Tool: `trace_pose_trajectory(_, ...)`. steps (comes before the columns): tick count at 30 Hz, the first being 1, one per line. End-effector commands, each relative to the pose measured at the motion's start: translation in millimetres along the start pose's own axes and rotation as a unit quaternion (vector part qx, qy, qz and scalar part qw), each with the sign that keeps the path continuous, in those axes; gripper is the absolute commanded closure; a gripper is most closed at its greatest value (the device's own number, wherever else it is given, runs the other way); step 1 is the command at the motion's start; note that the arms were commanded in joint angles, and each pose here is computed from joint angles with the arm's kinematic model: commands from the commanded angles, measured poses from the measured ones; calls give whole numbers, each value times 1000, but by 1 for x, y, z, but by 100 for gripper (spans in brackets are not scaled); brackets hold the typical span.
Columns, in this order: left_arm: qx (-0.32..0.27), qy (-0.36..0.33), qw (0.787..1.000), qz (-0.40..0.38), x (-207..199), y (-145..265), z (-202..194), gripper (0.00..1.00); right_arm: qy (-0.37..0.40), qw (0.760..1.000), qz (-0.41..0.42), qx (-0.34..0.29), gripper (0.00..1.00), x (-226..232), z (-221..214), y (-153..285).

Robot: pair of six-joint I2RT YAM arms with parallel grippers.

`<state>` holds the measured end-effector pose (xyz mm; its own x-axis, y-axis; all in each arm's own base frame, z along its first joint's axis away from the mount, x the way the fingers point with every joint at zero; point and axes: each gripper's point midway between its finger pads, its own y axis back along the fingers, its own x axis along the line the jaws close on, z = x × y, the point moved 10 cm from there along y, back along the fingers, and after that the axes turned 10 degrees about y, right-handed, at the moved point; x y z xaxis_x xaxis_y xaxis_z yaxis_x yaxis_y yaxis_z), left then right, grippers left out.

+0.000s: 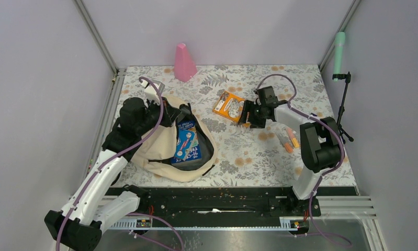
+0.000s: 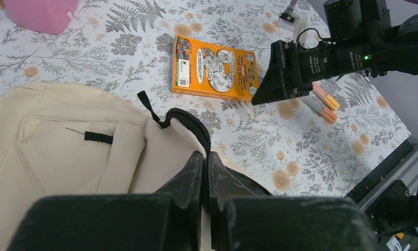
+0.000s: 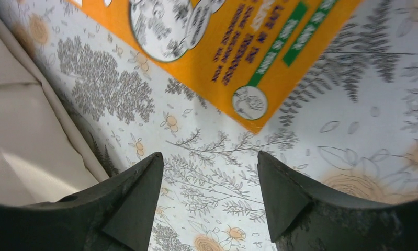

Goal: Pack the student bag
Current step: Pick up the book from the center of the board.

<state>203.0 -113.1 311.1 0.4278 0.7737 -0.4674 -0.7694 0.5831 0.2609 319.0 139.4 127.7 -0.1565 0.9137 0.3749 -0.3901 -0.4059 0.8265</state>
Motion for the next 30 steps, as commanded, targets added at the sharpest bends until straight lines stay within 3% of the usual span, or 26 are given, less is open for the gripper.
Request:
trace_pose_trajectory(1, -68, -20, 997, -39, -14, 10, 22, 100, -36, 998, -31, -46, 25, -13, 22, 21)
trace_pose_trajectory(8, -71, -20, 996, -46, -15, 12, 23, 100, -100, 992, -44, -57, 18, -42, 47, 13)
trace_pose_trajectory(19, -76, -21, 996, -50, -17, 15, 24, 100, -199, 974, -62, -87, 25, -52, 75, -20)
trace_pose_trajectory(30, -79, -20, 995, -56, -18, 17, 25, 100, -224, 970, -47, -77, 29, -54, 80, -45)
